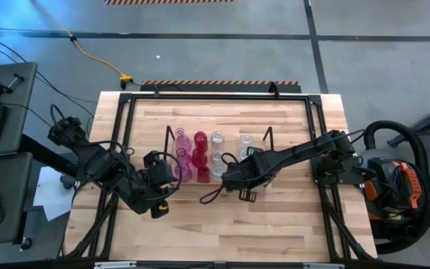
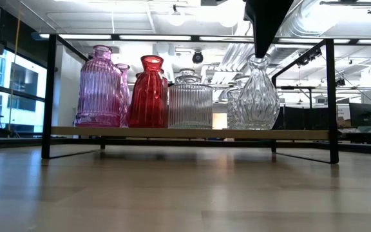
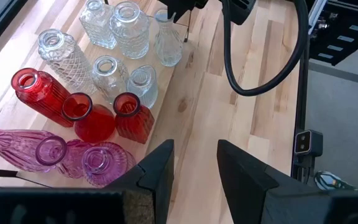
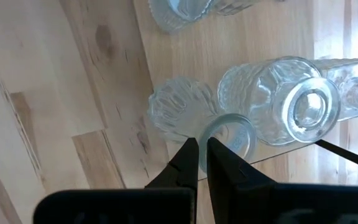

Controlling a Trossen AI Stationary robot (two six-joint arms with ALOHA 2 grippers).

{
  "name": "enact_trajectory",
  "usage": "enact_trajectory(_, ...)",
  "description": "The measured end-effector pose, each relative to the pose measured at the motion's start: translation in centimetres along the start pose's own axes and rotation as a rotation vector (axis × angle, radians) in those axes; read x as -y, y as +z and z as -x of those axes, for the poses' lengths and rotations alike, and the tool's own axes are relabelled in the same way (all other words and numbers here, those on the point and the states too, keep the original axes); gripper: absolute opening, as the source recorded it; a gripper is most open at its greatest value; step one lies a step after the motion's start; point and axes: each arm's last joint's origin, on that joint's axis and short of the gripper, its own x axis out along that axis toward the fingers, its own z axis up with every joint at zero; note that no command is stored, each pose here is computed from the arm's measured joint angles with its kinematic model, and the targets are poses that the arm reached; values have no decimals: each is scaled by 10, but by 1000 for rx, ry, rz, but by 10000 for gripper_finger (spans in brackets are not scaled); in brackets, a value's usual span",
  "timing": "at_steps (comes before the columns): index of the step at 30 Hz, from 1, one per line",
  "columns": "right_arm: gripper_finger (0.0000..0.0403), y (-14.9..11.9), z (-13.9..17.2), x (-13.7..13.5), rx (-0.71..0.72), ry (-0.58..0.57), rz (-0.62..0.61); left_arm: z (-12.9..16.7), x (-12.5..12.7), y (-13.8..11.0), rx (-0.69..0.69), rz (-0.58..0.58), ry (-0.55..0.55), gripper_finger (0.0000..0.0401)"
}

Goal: Sort vases onto shelf
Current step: Put the transparent vase aligned with the other transparent vases on the shelf

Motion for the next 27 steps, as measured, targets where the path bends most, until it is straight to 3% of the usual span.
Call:
enact_trajectory(8,7,2,0,-2,16,39,-3,0,0,0,0,1,0,115)
enact_trajectory(17,69,3,0,-1,24,11,-40,0,0,0,0,-1,0,115)
enact_trajectory(27,73,3,6,0,33,11,-55,0,0,0,0,-2,0,115)
